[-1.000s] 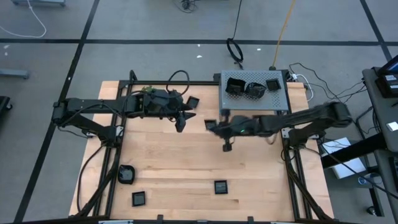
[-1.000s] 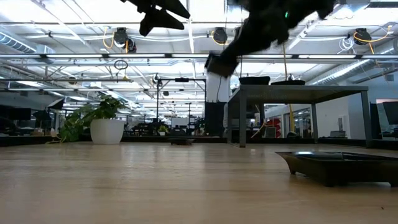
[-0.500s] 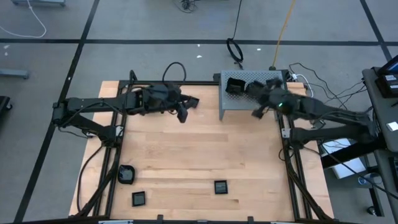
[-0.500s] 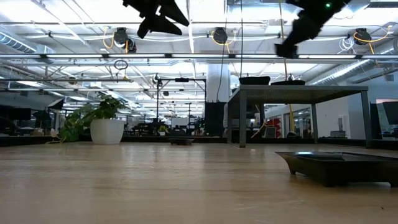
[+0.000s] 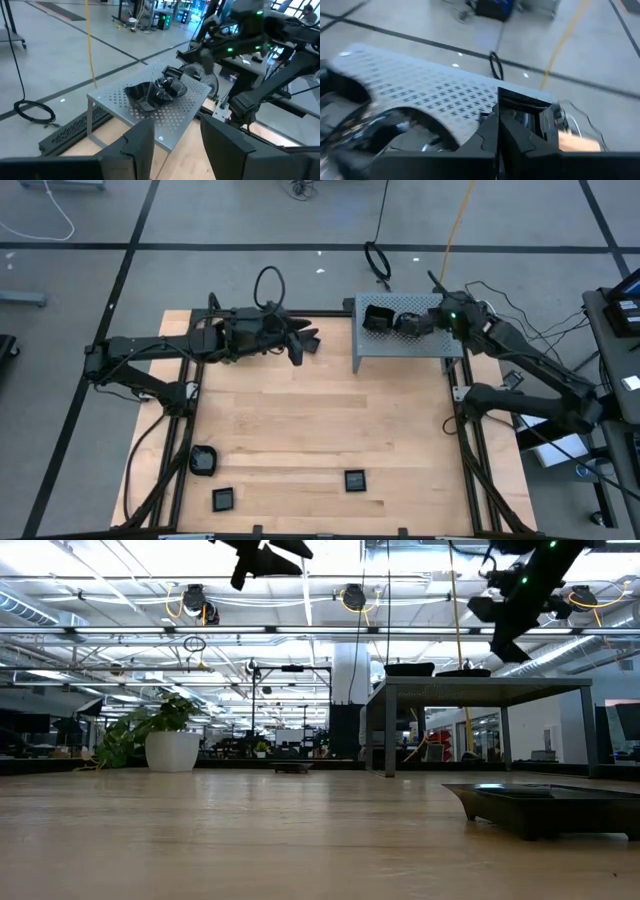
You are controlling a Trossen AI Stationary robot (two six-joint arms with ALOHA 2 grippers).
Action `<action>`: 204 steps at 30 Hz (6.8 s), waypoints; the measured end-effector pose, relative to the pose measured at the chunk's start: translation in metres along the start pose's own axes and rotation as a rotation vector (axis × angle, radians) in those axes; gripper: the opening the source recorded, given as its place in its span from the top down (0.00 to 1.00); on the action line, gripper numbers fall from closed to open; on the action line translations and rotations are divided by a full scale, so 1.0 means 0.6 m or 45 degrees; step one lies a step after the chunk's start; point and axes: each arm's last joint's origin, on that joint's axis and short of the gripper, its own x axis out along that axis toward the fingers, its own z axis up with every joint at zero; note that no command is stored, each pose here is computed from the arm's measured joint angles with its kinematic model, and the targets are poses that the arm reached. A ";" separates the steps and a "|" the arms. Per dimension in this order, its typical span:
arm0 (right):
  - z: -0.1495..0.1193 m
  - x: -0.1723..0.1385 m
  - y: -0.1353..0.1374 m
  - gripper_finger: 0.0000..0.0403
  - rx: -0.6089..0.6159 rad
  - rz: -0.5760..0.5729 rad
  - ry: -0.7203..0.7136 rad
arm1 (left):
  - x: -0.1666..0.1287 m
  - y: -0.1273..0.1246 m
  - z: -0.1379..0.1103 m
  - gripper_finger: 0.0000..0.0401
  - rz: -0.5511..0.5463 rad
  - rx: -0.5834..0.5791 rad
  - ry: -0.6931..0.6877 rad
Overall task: Pick & Place Mini shaped plates
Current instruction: Stack the square plate on top of the square plates on the shelf
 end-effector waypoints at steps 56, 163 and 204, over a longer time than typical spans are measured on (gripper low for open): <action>-0.007 0.063 0.015 0.98 -0.210 -0.023 0.202 | 0.000 -0.001 0.000 0.59 -0.004 -0.066 0.000; -0.421 -0.188 0.432 0.73 -1.045 1.873 0.613 | -0.020 -0.005 -0.071 0.59 -0.247 0.031 0.649; -0.474 -0.178 0.430 0.74 -0.972 2.011 0.602 | -0.020 -0.004 -0.071 0.59 -0.236 0.033 0.649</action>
